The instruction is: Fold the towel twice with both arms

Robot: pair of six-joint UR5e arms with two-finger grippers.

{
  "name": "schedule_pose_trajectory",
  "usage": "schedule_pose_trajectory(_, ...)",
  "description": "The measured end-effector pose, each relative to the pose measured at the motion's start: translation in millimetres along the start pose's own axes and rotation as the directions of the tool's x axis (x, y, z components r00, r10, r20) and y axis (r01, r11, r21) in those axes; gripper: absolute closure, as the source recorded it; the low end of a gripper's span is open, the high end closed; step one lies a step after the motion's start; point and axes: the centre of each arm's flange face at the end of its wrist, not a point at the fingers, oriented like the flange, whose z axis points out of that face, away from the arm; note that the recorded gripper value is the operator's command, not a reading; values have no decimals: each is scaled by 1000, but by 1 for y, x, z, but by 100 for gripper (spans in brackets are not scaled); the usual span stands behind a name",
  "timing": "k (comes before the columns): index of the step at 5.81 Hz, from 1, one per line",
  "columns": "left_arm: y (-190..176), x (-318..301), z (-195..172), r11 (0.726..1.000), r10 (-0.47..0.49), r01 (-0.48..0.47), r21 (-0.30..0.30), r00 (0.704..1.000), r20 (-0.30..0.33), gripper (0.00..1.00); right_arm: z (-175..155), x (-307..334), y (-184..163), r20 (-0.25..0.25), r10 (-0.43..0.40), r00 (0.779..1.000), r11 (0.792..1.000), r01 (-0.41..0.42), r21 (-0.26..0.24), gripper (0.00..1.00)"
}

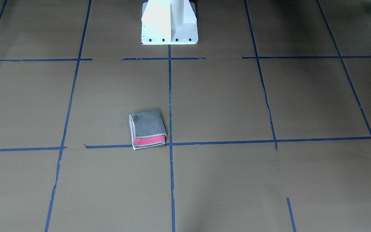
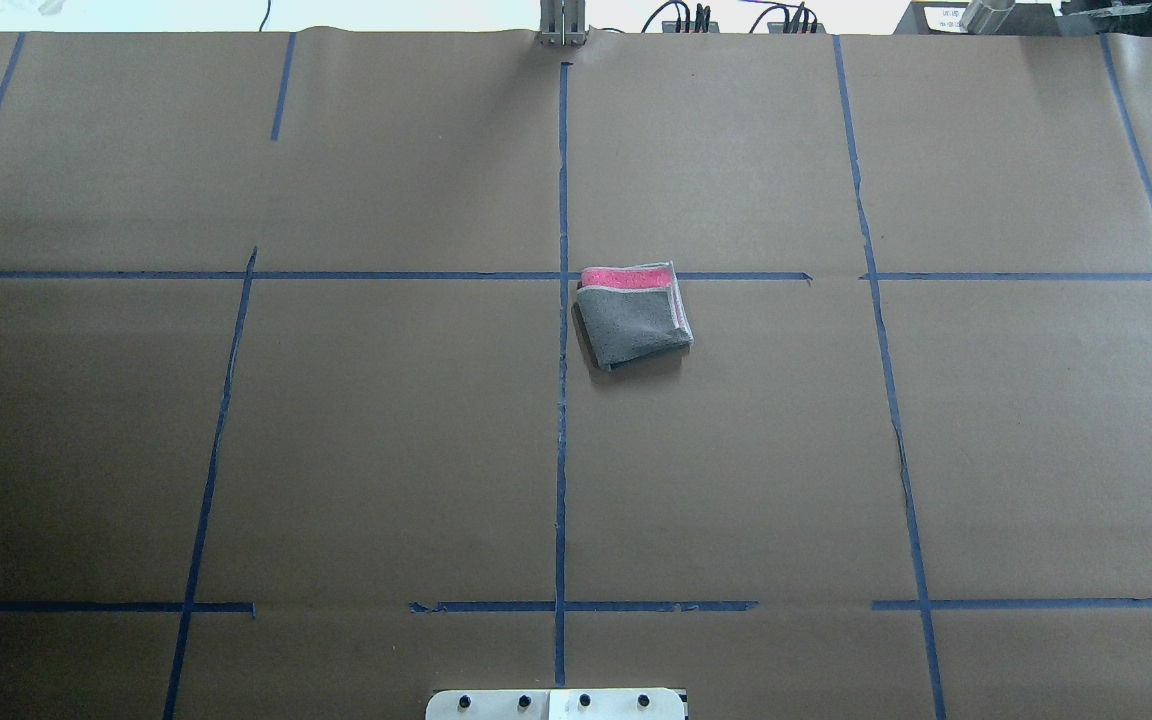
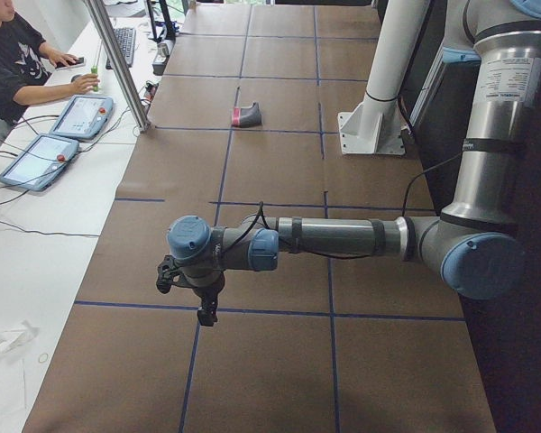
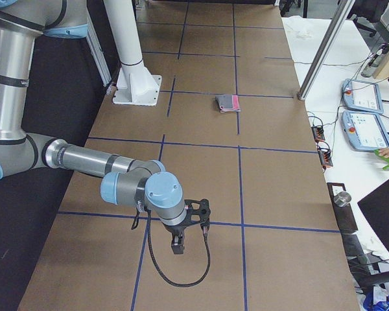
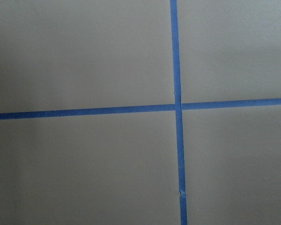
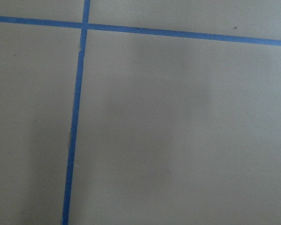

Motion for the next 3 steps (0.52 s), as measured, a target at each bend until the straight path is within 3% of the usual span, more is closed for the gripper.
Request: schedule_pose_trajectory(3,4,-4,5,1000,-10,10,-12,1000,-1,0,24,22,5,-12,56,998,997,-57,-59,0)
